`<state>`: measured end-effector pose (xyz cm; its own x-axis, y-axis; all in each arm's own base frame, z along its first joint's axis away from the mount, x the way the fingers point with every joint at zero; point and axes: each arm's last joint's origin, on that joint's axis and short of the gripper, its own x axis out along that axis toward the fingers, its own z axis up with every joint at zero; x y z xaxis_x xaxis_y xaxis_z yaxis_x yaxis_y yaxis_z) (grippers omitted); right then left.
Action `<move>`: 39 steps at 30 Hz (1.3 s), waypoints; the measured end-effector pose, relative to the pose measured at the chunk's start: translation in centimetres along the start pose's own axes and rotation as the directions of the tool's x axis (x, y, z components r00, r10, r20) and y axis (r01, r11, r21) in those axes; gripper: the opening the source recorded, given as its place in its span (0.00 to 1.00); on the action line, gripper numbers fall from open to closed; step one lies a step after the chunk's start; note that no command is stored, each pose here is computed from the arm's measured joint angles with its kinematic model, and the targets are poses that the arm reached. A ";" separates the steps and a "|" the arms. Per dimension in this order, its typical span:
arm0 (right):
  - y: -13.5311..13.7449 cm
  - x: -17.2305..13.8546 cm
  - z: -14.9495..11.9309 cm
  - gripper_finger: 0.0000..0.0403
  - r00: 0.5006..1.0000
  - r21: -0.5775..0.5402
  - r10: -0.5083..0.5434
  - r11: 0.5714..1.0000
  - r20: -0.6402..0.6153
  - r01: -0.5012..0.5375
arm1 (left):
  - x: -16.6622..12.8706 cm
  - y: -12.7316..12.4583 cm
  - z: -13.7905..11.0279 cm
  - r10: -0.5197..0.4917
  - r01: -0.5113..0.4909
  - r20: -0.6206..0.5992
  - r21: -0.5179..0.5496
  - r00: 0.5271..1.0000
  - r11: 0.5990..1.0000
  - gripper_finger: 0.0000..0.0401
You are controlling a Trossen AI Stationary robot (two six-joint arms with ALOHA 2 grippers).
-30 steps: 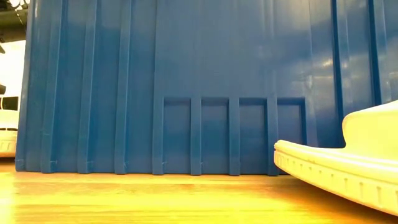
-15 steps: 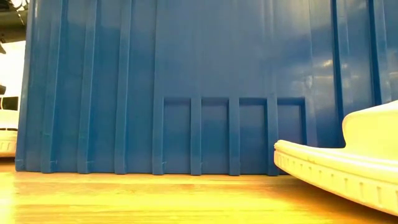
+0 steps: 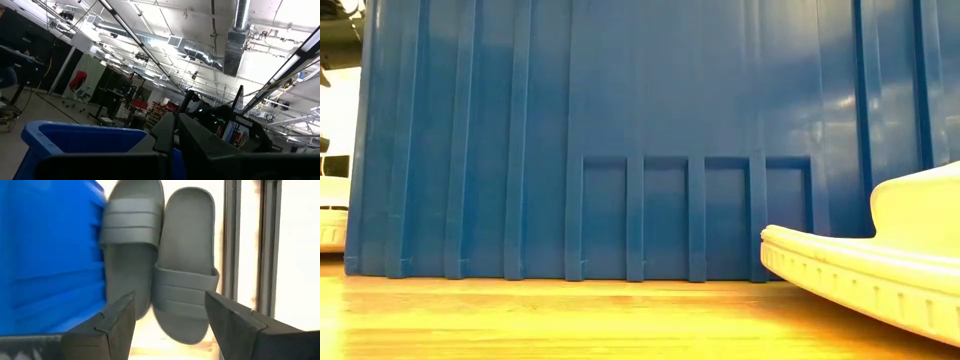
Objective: Pick and place slides into bin
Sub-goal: Put the black slides into the blue organizer bin
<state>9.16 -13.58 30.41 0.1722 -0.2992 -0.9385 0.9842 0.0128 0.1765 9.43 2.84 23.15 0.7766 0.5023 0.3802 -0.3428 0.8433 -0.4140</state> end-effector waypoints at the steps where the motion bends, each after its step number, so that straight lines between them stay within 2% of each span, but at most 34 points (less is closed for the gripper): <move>1: -0.1 -0.4 -0.3 0.56 1.000 0.024 0.015 1.000 0.025 -0.016 | 0.0 0.0 0.0 0.000 0.000 -0.002 0.001 1.000 1.000 0.03; 5: -0.2 -1.6 -1.7 0.56 0.980 0.150 0.123 0.978 0.158 -0.147 | 0.0 0.0 0.0 0.001 -0.001 -0.004 0.001 1.000 1.000 0.03; 10: -0.7 -2.6 -3.5 0.56 0.909 0.268 0.275 0.893 0.313 -0.362 | 0.1 0.0 -0.1 0.003 -0.003 -0.010 -0.006 1.000 1.000 0.03; 16: -1.7 -2.5 -5.4 0.56 0.881 0.349 0.313 0.829 0.356 -0.436 | 0.1 0.0 -0.2 0.006 -0.006 -0.018 -0.017 1.000 1.000 0.03; 28: -1.9 2.2 -8.4 0.56 0.944 0.528 0.309 0.786 0.112 -0.320 | 0.1 0.0 -0.2 0.005 -0.005 -0.015 -0.027 1.000 1.000 0.03; 32: -2.2 3.1 -8.8 0.55 0.960 0.557 0.257 0.783 0.112 -0.275 | 0.1 0.0 -0.2 0.005 -0.006 -0.014 -0.070 1.000 0.998 0.03; 36: -3.1 4.2 -9.4 0.56 0.985 0.596 0.131 0.785 0.109 -0.170 | 0.1 0.0 -0.2 0.005 -0.006 -0.016 -0.070 1.000 0.998 0.03; 39: -3.1 4.5 -9.4 0.56 0.984 0.600 0.125 0.780 0.126 -0.176 | 0.1 0.0 -0.2 0.006 -0.007 -0.016 -0.069 1.000 0.998 0.03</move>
<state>7.29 -6.02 22.83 0.2877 -0.4126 -0.8643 0.7129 -0.5102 0.4810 9.64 2.88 23.00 0.7832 0.5039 0.3643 -0.3105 0.8245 -0.4730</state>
